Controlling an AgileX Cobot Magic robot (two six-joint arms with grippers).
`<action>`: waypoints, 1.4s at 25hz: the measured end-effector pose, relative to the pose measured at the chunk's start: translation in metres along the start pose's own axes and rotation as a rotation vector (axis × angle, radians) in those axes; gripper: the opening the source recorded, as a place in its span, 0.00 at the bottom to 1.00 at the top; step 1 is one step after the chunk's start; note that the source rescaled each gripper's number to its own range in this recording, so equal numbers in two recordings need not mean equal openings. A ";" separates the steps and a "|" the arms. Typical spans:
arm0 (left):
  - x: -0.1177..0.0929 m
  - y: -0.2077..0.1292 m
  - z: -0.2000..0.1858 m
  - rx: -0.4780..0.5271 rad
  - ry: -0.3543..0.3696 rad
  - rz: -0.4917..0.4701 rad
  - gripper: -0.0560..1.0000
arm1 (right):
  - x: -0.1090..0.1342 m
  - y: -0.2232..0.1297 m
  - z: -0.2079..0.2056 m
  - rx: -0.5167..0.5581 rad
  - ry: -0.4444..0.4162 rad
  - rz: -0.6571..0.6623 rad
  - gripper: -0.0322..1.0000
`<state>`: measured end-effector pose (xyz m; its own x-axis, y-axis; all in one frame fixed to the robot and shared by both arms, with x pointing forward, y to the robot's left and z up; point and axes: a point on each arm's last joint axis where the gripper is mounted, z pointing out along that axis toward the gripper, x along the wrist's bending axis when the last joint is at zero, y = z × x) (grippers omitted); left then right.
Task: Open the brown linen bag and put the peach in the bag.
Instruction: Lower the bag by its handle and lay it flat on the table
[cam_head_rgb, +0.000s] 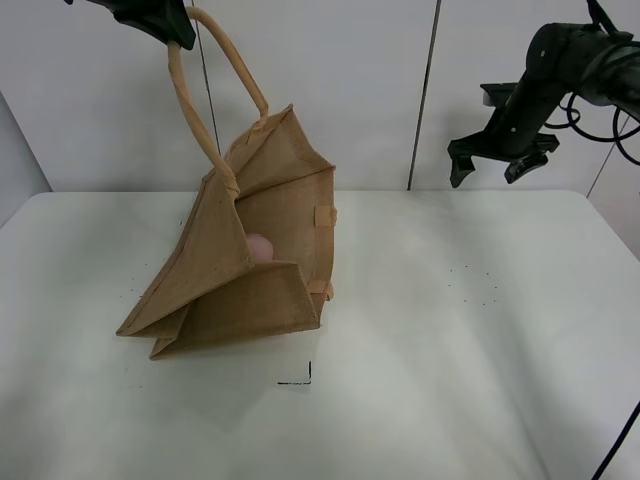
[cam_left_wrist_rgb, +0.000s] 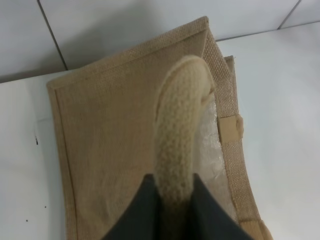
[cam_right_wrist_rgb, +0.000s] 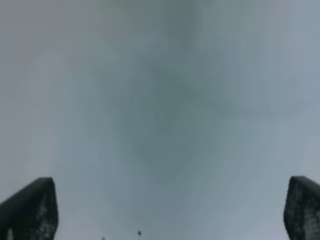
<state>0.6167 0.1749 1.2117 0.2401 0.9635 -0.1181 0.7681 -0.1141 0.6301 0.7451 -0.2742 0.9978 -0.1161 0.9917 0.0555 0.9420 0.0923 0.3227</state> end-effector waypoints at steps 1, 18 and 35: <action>0.000 0.000 0.000 0.000 0.000 0.000 0.05 | 0.000 0.000 0.000 0.003 0.000 0.001 1.00; 0.000 0.000 0.000 0.000 0.000 0.000 0.05 | 0.018 -0.127 -0.105 0.146 0.013 0.013 1.00; 0.000 0.000 0.000 0.000 0.000 0.002 0.05 | 0.036 -0.374 -0.168 -0.168 -0.009 0.004 1.00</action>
<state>0.6167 0.1749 1.2117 0.2419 0.9633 -0.1166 0.7675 -0.1164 0.6304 0.3356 -0.2878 1.0374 -0.1088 0.9929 0.0485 0.8762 0.0727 0.4765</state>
